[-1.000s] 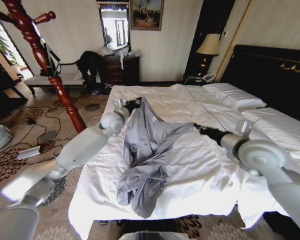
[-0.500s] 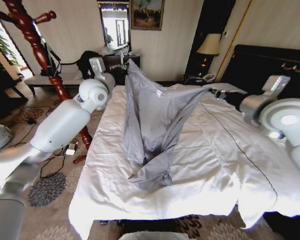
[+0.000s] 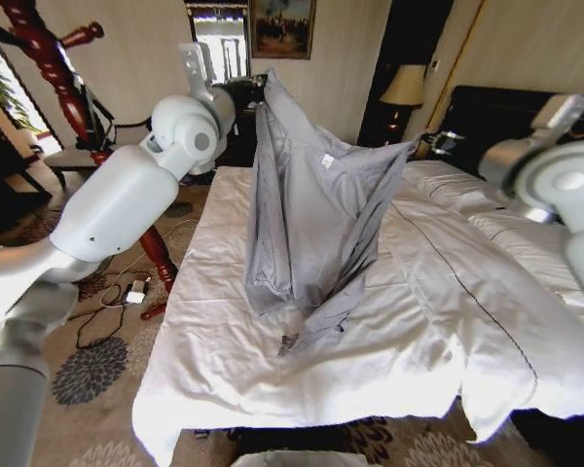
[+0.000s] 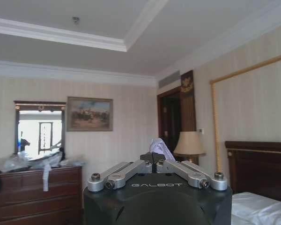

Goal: Pick up the clothes from the bed and hang them on the clothes hanger.

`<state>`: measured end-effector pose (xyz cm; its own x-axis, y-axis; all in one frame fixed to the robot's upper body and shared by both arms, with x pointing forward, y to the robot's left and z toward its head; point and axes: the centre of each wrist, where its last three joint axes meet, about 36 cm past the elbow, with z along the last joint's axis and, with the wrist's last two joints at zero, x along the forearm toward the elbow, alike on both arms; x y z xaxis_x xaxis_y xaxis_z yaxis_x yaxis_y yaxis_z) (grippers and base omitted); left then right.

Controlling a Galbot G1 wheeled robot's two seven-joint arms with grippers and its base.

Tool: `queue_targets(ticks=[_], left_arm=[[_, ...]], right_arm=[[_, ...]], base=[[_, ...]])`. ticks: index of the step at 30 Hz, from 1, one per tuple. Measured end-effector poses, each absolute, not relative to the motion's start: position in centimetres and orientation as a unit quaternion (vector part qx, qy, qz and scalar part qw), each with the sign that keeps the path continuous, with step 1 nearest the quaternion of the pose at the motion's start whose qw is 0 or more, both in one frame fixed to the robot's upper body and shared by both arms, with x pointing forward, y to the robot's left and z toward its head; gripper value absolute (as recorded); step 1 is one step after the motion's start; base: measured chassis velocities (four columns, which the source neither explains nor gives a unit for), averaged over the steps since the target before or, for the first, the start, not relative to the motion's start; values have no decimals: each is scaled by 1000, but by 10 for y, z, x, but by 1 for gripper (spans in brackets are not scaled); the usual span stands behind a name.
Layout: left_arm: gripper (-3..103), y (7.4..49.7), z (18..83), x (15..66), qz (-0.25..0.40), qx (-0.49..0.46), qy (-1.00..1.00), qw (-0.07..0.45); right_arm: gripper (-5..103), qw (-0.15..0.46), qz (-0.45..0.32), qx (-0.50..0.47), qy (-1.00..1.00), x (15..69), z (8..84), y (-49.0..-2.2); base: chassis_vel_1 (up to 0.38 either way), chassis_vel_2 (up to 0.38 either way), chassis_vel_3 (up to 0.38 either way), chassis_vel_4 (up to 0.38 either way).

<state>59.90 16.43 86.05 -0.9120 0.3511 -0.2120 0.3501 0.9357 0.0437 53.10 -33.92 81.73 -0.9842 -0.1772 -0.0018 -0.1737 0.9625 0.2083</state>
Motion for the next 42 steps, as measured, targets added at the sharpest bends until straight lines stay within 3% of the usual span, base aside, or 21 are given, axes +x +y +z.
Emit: queue_targets(ticks=[8,13,22,30,34,36,38,39,42], left_arm=[[0,183,867,658,0,122,989,85],[0,191,882,676,7,100,990,97],[0,200,929,683,14,79,989,124],[0,196,895,639,47,88,986,133],[0,215,850,575,83,98,983,133],[0,221,846,562,89,98,982,133],[0,234,837,512,109,107,979,137],[0,234,837,512,109,107,979,137],[0,248,833,463,125,110,976,143]], right_arm=[[0,0,-101,87,-991,617,851,-292],[0,-15,-103,75,-992,656,879,-272],[0,-56,-120,73,-988,683,941,-244],[0,-56,-120,103,-986,632,920,-259],[0,-47,-113,171,-978,543,891,-249],[0,-45,-110,182,-976,525,888,-249],[0,-47,-102,202,-973,469,883,-260],[0,-47,-102,202,-973,469,883,-260],[0,-60,-92,209,-972,401,880,-278]], base=[[0,0,0,0],[0,0,0,0],[0,0,0,0],[0,0,0,0],[0,0,0,0],[0,0,0,0],[0,0,0,0],[0,0,0,0],[0,0,0,0]])
